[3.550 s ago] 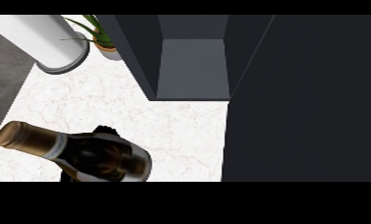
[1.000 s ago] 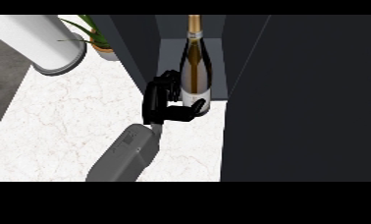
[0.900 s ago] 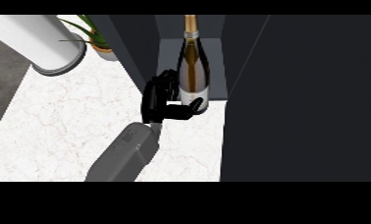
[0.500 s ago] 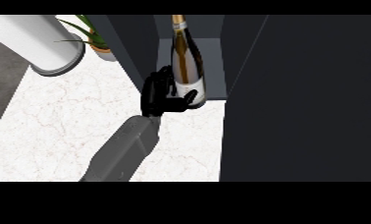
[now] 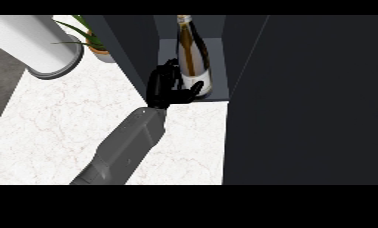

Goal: Pick up the wine, place it into the cabinet and close the cabinet

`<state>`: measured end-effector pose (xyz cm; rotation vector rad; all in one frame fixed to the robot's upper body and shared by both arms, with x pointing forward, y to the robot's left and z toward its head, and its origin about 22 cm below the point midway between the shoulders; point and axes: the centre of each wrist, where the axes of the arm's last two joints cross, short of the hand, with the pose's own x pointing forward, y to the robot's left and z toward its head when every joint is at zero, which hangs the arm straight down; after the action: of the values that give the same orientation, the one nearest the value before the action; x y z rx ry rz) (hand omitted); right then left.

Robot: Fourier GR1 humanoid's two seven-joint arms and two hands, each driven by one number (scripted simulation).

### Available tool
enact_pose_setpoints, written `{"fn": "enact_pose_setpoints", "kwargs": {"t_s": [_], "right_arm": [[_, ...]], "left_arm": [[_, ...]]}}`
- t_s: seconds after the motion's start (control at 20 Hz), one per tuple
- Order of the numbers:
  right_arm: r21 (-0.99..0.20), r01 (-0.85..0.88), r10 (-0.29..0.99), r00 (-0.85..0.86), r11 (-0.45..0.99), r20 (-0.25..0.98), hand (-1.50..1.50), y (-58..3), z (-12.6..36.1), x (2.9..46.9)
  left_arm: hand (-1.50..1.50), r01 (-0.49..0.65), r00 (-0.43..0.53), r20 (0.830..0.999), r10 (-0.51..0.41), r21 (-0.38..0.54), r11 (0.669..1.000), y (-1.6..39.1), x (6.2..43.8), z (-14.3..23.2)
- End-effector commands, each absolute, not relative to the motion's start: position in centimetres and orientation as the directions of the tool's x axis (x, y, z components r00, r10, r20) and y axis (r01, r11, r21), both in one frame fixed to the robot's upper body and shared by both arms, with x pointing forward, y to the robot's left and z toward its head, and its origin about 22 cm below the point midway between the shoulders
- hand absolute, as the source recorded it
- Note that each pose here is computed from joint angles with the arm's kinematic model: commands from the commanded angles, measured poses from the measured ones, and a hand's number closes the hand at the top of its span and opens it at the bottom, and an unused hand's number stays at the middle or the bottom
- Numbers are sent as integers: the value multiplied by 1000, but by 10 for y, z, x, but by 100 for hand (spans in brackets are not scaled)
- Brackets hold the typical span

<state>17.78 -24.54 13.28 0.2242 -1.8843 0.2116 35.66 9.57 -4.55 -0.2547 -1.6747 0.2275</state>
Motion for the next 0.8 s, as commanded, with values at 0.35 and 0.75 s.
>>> {"fn": "enact_pose_setpoints", "kwargs": {"t_s": [0.35, 0.75], "right_arm": [[-43, -267, -45, -316, 963, 948, -150, -253, 135, 157], [-35, -265, -55, -327, 964, 943, -150, -242, 145, 185]], "left_arm": [[150, 23, -111, 938, 328, -327, 945, 96, 385, -23], [150, -20, -47, 965, 257, -258, 966, 105, 389, -28]]}}
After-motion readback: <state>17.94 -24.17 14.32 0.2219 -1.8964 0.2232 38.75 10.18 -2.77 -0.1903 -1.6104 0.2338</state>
